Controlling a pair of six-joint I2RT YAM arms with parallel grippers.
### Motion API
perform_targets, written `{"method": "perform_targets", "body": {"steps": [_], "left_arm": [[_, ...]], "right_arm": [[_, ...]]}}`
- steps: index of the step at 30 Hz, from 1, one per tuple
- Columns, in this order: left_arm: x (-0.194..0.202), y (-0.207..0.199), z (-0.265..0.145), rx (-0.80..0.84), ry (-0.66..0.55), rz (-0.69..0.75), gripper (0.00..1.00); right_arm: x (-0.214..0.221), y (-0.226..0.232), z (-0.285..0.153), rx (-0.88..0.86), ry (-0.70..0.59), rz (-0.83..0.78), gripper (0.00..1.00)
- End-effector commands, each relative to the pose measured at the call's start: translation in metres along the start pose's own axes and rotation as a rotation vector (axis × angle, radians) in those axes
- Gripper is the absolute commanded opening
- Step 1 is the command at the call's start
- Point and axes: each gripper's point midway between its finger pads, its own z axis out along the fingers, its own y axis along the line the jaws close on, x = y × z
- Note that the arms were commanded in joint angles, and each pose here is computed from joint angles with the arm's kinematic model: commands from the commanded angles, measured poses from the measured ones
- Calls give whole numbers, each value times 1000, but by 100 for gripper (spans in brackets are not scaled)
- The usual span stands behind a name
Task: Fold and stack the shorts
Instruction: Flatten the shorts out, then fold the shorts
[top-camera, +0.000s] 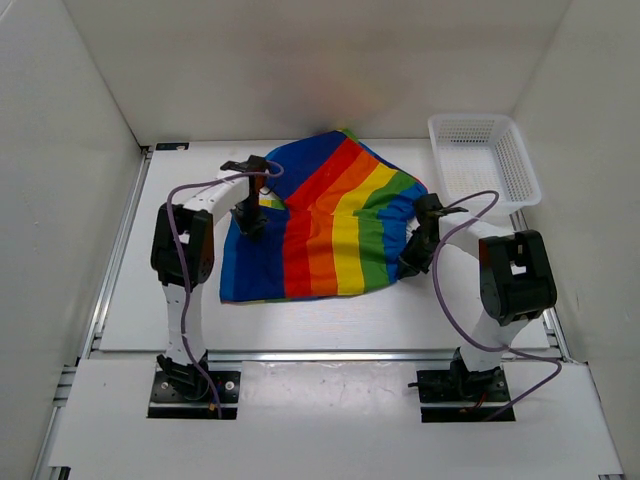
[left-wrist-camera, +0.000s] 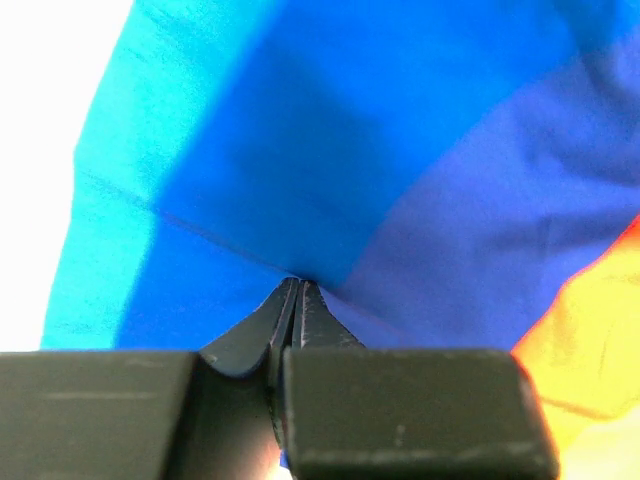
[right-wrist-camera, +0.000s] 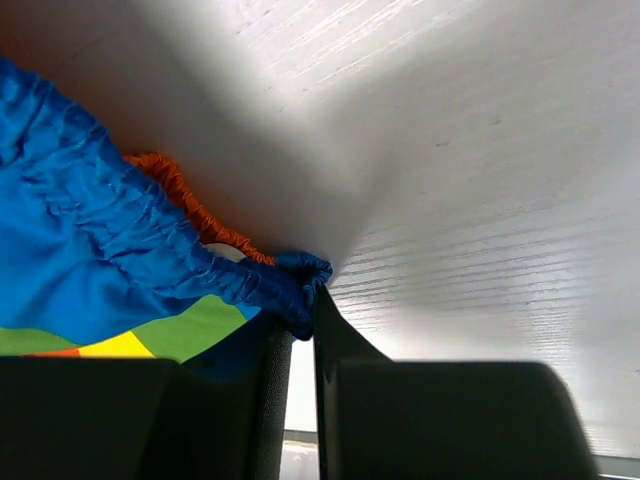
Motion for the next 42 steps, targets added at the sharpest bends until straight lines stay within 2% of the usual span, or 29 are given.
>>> {"method": "perform_targets", "body": {"steps": [1, 3, 4, 5, 6, 8, 9, 10, 11, 13, 14, 16, 18, 19, 20, 23, 27, 30, 32, 35, 42], "left_arm": [[-33, 18, -30, 18, -81, -23, 14], [-38, 22, -40, 27, -80, -30, 16], [-40, 29, -46, 27, -84, -33, 19], [-42, 33, -68, 62, -122, -44, 24], [-38, 39, -77, 73, -134, -47, 34], [-21, 68, -95, 88, -145, -86, 40], [-14, 80, -97, 92, -134, -103, 41], [13, 100, -83, 50, -68, -142, 43], [24, 110, -96, 94, -76, -178, 43], [58, 136, -77, 73, -1, -260, 47], [71, 137, -86, 147, 8, -298, 50], [93, 140, -66, 205, 52, -370, 54], [104, 126, -68, 341, 84, -403, 59], [113, 125, -58, 352, 114, -436, 64], [110, 120, -56, 377, 106, -447, 73], [111, 121, -49, 350, 116, -468, 89], [106, 118, -45, 359, 101, -516, 90], [101, 122, -36, 310, 74, -547, 82], [109, 125, -28, 281, 101, -546, 76], [121, 124, -17, 257, 132, -561, 76], [114, 124, -7, 238, 95, -565, 75]], "right_arm": [[-14, -16, 4, 69, -82, 36, 4], [-17, -5, 3, 36, -65, 22, 6], [-17, -5, 3, 36, -65, 22, 13], [-21, 1, -6, 10, -92, 5, 36], [-23, 4, -12, -4, -106, 2, 48], [-28, 8, -28, -35, -160, -23, 70], [-28, 6, -31, -33, -175, -23, 74], [-30, 10, -39, -51, -195, -27, 75], [-30, 10, -43, -59, -204, -39, 76], [-28, 11, -47, -74, -208, -50, 76], [-25, 11, -47, -78, -192, -51, 76], [-21, 11, -48, -88, -184, -63, 76], [-17, 11, -49, -100, -174, -77, 78], [-15, 12, -49, -110, -164, -78, 78], [-14, 13, -50, -115, -159, -93, 78], [-15, 14, -55, -127, -173, -107, 78], [-11, 14, -62, -144, -176, -110, 78], [-8, 17, -62, -158, -164, -112, 78], [-9, 17, -65, -164, -171, -114, 78], [-7, 17, -67, -164, -171, -114, 79], [-4, 13, -67, -164, -171, -114, 79]]}}
